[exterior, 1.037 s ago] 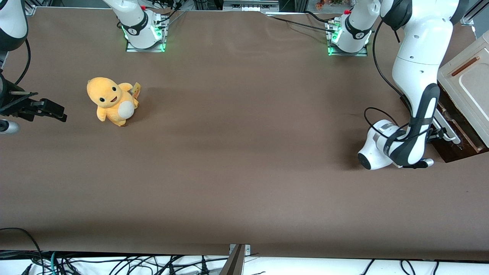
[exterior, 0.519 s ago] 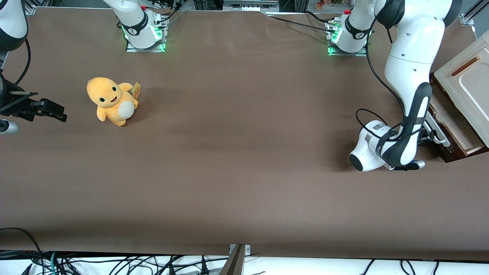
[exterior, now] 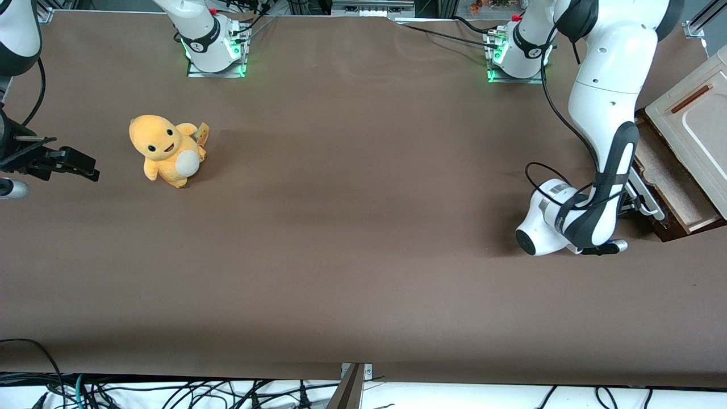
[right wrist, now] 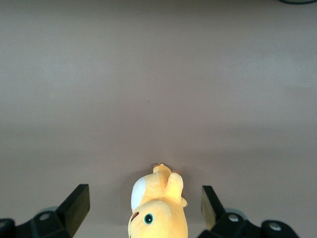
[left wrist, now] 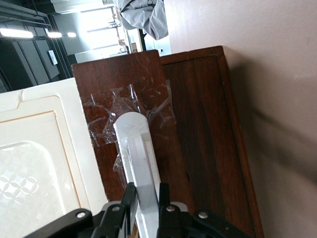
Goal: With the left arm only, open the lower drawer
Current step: 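Pull the gripped handle away from the cabinet to slide the drawer out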
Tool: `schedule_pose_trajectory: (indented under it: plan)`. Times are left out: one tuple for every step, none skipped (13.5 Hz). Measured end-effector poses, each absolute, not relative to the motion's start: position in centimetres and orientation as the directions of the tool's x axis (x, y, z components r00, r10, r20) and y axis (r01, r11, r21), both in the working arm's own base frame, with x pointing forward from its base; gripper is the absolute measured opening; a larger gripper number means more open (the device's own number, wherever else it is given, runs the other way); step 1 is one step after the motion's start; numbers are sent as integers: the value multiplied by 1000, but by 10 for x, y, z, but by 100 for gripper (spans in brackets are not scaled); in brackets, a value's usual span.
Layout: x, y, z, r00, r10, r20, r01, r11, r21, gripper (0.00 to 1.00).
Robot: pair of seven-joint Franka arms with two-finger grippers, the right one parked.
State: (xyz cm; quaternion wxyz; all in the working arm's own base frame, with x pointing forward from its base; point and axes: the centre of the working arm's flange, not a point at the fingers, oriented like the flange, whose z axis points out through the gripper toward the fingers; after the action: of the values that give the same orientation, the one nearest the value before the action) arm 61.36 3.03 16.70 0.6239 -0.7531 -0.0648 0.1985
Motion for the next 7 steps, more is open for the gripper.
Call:
schedule_pose_trajectory:
  plan:
    - [614, 30, 167, 913, 345, -218, -150, -213, -965, 22]
    - [614, 30, 167, 913, 345, -218, -151, -212, -966, 22]
    - [614, 30, 167, 913, 345, -218, -150, -212, -966, 22]
    - [614, 30, 167, 913, 345, -217, -149, -213, -966, 22]
    - [615, 29, 168, 913, 348, -215, -144, -218, -965, 22]
    - [617, 26, 170, 912, 353, -210, -133, -231, -964, 22]
    - [620, 24, 173, 910, 359, -206, -121, -246, -962, 22]
